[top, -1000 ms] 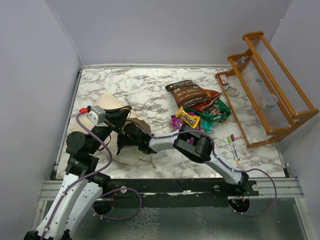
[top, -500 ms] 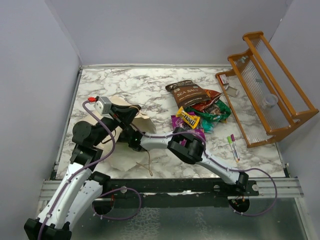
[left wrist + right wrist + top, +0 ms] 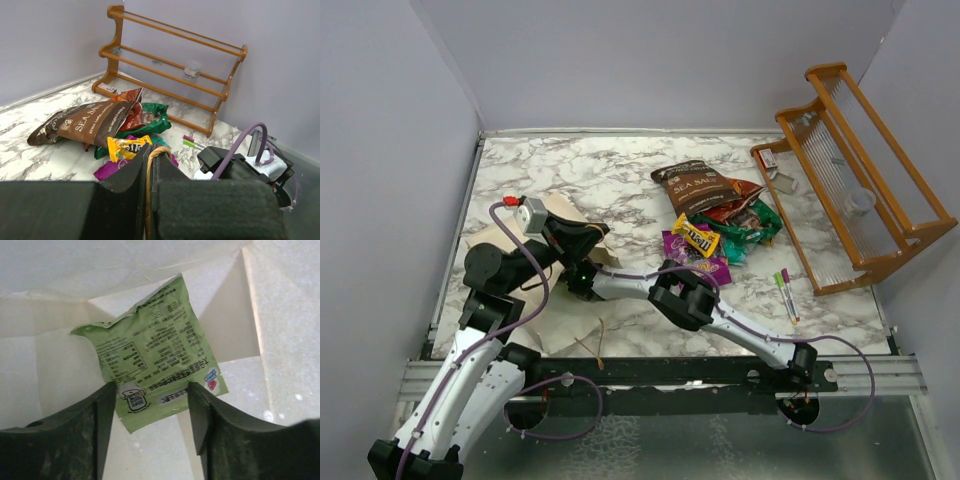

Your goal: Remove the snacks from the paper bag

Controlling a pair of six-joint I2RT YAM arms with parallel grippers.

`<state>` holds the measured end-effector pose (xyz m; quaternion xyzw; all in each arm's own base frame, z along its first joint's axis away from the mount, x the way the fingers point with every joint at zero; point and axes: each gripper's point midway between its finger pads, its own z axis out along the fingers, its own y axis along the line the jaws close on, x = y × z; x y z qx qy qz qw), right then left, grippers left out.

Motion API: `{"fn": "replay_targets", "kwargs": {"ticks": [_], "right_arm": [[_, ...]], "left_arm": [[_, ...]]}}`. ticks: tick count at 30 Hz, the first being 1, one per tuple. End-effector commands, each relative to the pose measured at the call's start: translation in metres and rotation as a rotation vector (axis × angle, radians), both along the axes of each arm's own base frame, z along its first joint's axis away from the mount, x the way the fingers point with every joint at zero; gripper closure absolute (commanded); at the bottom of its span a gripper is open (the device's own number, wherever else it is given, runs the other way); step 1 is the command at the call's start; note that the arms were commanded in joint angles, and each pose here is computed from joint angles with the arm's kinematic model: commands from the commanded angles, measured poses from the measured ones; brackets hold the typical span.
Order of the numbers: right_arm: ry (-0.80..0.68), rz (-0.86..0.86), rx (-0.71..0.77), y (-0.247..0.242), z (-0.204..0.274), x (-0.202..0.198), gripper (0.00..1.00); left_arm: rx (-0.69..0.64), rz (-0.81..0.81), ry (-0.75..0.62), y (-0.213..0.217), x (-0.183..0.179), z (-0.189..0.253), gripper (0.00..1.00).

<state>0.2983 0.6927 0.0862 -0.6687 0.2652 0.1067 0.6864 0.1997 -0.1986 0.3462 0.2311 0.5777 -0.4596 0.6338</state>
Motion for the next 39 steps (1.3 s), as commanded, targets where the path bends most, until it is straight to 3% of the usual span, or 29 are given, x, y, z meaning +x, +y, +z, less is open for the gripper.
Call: {"fn": "replay_targets", "kwargs": {"ticks": [1, 11, 21, 25, 30, 36, 39], "right_arm": [[0.034, -0.073, 0.041, -0.002, 0.003, 0.024, 0.45], [0.039, -0.215, 0.109, -0.025, 0.03, 0.079, 0.71], [0.028, -0.309, 0.137, -0.061, 0.06, 0.101, 0.93], [0.041, -0.291, 0.132, -0.072, 0.067, 0.091, 0.97], [0.135, -0.287, 0.121, -0.085, 0.059, 0.08, 0.94], [0.38, -0.355, 0.111, -0.101, 0.035, 0.072, 0.64], [0.567, -0.336, 0.098, -0.098, 0.019, 0.057, 0.56]], "left_arm": [[0.001, 0.009, -0.035, 0.005, -0.011, 0.005, 1.0], [0.057, 0.131, -0.02, 0.025, -0.015, -0.007, 1.0], [0.014, 0.627, -0.002, 0.103, 0.016, -0.017, 1.0], [0.026, 0.652, -0.011, 0.107, 0.018, -0.019, 1.0], [0.047, 0.642, 0.02, 0.104, 0.022, -0.031, 1.0], [0.009, 0.618, 0.012, 0.099, 0.023, -0.03, 1.0], [0.01, 0.588, 0.002, 0.093, 0.023, -0.026, 1.0]]}}
